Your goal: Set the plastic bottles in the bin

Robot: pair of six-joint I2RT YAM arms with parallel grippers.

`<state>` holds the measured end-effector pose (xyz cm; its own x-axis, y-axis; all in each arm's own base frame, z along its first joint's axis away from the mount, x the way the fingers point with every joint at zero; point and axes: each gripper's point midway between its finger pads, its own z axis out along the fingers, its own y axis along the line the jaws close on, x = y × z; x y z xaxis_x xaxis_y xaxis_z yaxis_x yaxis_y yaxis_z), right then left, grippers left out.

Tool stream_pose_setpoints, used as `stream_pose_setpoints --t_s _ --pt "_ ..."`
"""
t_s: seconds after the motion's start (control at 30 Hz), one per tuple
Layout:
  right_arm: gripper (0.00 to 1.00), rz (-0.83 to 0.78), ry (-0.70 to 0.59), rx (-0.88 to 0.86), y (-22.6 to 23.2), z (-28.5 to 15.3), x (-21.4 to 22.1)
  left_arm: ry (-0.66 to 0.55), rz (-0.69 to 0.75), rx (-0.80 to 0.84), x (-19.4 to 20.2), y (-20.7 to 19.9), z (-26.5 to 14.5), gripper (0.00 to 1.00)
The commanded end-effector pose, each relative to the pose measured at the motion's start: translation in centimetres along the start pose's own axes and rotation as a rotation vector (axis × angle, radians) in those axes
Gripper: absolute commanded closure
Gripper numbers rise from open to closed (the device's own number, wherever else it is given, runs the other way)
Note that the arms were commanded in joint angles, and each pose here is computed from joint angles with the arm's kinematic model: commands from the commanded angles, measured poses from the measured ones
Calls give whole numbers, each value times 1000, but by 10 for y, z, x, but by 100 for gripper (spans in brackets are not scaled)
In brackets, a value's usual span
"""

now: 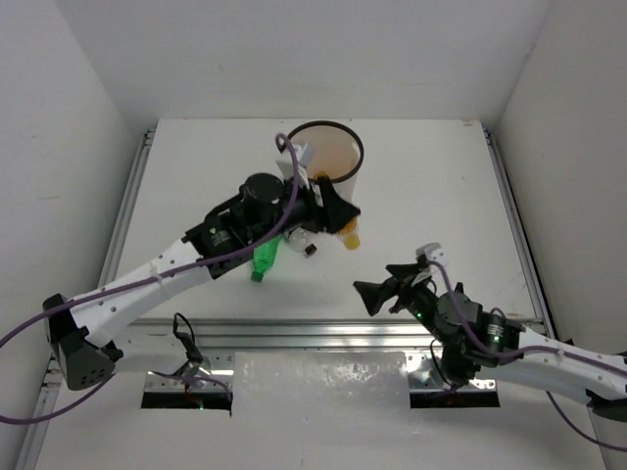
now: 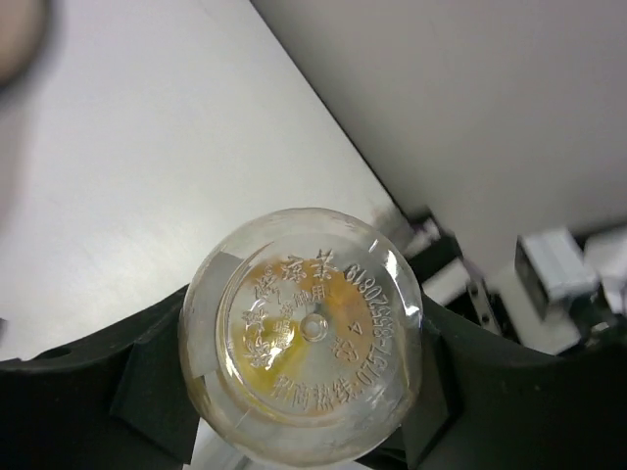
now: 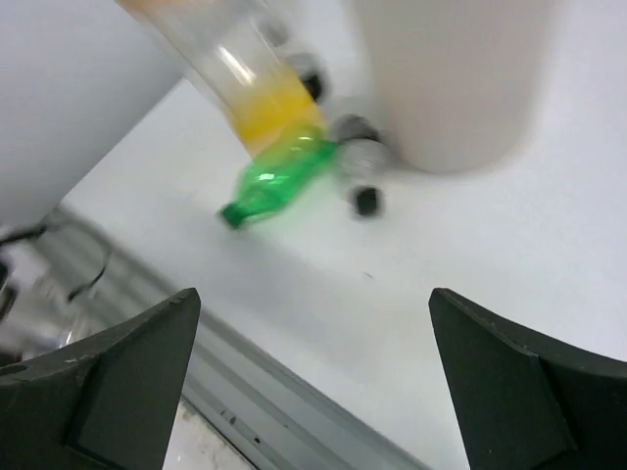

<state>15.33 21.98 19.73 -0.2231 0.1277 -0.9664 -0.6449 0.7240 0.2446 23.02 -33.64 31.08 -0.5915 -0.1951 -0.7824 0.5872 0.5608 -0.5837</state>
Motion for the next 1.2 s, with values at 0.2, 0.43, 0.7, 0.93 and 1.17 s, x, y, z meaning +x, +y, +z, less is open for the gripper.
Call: stream_pose_setpoints --t_s 0.2,0.43,0.7,0.93,1.17 --pt "1 308 -33 561 -114 -77 17 -382 70 -548 -187 92 -12 97" --pt "1 273 -20 501 -106 -77 10 -255 71 -608 -199 151 49 10" --pt "1 91 123 491 -93 -60 17 -376 27 -821 -225 172 -25 0" --pt "1 59 143 424 -81 -47 29 -348 -179 -1067 -167 265 -102 0" --pt "1 41 163 401 -76 -42 32 -129 -297 -1027 -105 339 -65 3"
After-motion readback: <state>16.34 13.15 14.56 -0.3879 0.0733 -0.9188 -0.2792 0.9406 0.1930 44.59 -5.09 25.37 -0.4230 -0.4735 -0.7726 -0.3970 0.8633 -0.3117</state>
